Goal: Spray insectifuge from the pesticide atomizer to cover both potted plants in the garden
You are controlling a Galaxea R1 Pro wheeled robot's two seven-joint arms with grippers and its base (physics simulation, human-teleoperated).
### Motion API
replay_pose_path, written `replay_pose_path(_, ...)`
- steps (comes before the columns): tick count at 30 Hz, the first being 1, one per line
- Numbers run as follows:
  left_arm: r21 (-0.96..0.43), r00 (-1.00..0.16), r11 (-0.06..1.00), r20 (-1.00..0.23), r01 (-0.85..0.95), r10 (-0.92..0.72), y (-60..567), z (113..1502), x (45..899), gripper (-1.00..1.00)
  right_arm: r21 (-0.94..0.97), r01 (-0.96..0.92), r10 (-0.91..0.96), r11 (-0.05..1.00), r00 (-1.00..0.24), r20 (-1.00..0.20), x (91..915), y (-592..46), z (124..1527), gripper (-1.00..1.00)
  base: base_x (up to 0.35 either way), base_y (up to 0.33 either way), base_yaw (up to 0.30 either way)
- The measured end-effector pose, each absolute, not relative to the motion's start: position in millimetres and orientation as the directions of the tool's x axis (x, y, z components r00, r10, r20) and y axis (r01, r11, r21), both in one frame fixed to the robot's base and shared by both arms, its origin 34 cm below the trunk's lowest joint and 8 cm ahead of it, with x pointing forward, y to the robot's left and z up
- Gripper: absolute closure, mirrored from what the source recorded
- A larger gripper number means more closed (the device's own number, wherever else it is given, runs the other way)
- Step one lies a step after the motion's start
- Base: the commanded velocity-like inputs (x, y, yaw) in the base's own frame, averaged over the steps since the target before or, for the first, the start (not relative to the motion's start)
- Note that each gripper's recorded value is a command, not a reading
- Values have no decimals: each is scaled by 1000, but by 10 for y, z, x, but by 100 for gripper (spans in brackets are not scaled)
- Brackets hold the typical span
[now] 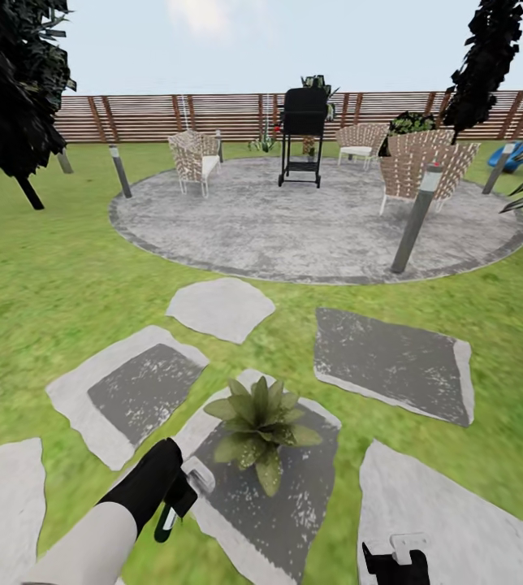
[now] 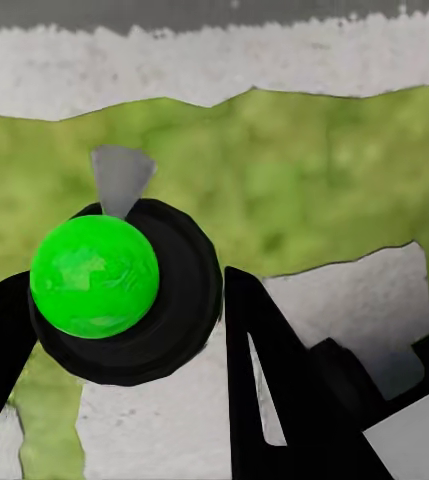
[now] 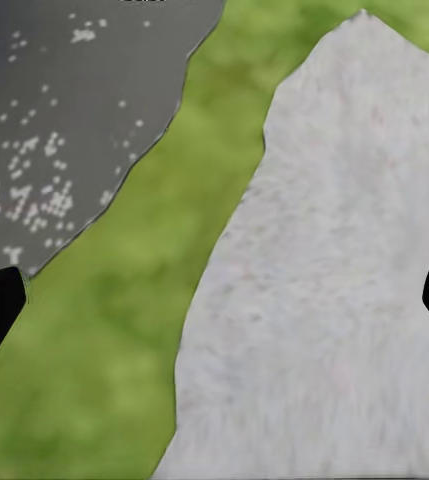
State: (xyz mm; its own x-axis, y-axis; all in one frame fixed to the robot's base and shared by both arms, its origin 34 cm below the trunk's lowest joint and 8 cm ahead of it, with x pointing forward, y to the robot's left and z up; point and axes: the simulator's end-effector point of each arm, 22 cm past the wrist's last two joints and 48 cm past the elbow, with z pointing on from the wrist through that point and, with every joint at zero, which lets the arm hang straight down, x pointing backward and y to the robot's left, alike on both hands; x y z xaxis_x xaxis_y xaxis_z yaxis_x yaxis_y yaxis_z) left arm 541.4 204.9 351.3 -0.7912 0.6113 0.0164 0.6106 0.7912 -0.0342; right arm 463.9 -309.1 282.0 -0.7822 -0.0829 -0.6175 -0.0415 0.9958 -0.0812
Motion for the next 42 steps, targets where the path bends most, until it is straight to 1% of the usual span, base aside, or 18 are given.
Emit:
replay_pose_path(5, -41, -790, 790, 10, 612, 613, 1984, 3519, 5417, 100, -81, -41, -83, 996, -782, -617, 4639, -3091, 2820, -100, 146, 303, -300)
replay_pose_path(10, -46, -788, 788, 6, 615, 615, 1933, 3521, 5415, 100, -81, -41, -83, 996, -782, -618, 4642, -3091, 2819, -100, 29, 294, -300)
replay_pose_path(16, -45, -785, 785, 6, 618, 619, 1924, 3521, 5416, 100, -81, -41, -83, 996, -782, -618, 4641, -3092, 2819, -100, 1, 49, -289)
replay_pose_path(27, -41, -786, 786, 6, 617, 618, 1942, 3523, 5423, 100, -84, -38, -83, 996, -782, -618, 4646, -3111, 2823, -100, 0, 5, -29)
replay_pose_path(31, -42, -786, 786, 5, 617, 618, 1932, 3525, 5423, 100, -84, -37, -81, 996, -782, -618, 4644, -3112, 2822, -100, 0, 264, -18)
replay_pose_path(38, -42, -786, 786, 5, 617, 618, 1930, 3526, 5426, 100, -84, -38, -82, 996, -782, -618, 4644, -3111, 2822, -100, 0, 296, -258)
replay_pose_path(42, -42, -786, 785, 5, 618, 618, 1929, 3525, 5425, 100, -84, -38, -82, 996, -782, -618, 4644, -3110, 2823, -100, 32, 163, -299)
